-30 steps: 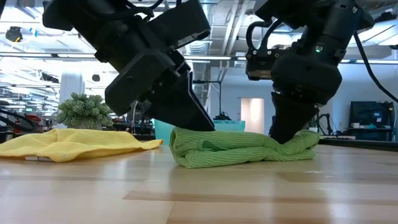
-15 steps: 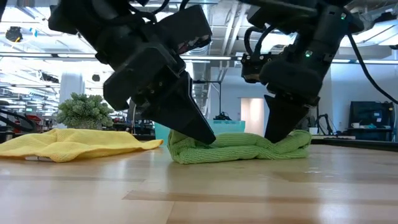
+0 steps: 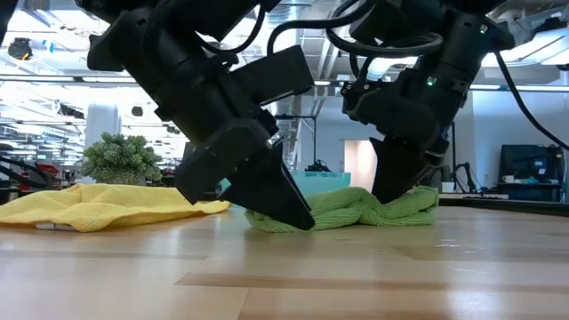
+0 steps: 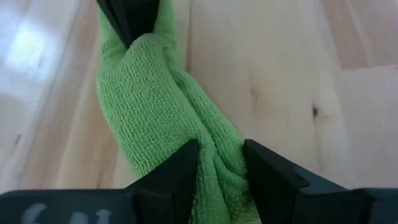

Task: Roll microfiber towels into tight, uniform cylinder then place into a basket
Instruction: Roll the green microfiber cloth

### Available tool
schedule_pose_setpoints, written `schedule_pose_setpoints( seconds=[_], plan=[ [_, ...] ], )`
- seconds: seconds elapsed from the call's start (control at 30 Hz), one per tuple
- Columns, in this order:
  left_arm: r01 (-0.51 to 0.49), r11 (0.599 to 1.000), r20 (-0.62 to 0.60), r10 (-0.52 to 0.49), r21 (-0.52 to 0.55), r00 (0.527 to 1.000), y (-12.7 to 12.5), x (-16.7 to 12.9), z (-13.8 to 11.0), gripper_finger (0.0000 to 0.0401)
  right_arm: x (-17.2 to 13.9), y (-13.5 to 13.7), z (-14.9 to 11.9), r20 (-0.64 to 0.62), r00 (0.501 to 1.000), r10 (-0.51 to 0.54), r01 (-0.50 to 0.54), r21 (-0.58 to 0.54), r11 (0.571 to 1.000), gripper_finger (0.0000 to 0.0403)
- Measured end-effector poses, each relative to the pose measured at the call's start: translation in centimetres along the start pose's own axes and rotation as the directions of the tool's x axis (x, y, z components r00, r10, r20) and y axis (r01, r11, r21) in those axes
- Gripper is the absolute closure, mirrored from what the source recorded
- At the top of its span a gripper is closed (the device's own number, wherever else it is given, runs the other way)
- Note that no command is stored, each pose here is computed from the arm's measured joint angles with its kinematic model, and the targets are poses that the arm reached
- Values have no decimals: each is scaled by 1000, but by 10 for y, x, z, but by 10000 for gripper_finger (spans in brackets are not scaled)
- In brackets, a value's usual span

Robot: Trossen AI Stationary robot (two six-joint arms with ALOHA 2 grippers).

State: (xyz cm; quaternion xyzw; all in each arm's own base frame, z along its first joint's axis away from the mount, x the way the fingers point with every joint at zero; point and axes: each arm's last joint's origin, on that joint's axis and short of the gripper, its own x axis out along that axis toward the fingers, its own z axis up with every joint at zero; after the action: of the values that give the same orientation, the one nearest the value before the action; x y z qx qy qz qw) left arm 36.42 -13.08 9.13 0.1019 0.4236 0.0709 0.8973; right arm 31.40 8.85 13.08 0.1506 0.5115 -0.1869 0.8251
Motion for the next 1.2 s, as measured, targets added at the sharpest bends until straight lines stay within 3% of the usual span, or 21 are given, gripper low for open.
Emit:
schedule_pose_setpoints(
  seconds=[0.2, 0.43, 0.7, 0.97, 1.2],
  plan=[
    [-33, 999, -27, 34, 36, 999, 1, -3, -3, 276, -1, -2, -2, -23, 1000, -18, 17, -47, 999, 387],
    [2, 993, -70, 7, 120, 998, 1, -5, -6, 276, -1, -2, -3, -31, 999, -22, 20, -57, 998, 363],
    [75, 949, -87, -50, 307, 995, 0, -6, -5, 276, -3, -8, -8, -99, 992, -79, 75, -42, 996, 343],
    [83, 948, -90, -57, 308, 994, 2, -5, -5, 281, -4, -9, -9, -133, 988, -75, 64, -86, 994, 344],
    [89, 946, -89, -64, 313, 994, 1, -5, -5, 327, -12, -8, -7, -191, 974, -125, 103, -122, 987, 344]
  ],
)
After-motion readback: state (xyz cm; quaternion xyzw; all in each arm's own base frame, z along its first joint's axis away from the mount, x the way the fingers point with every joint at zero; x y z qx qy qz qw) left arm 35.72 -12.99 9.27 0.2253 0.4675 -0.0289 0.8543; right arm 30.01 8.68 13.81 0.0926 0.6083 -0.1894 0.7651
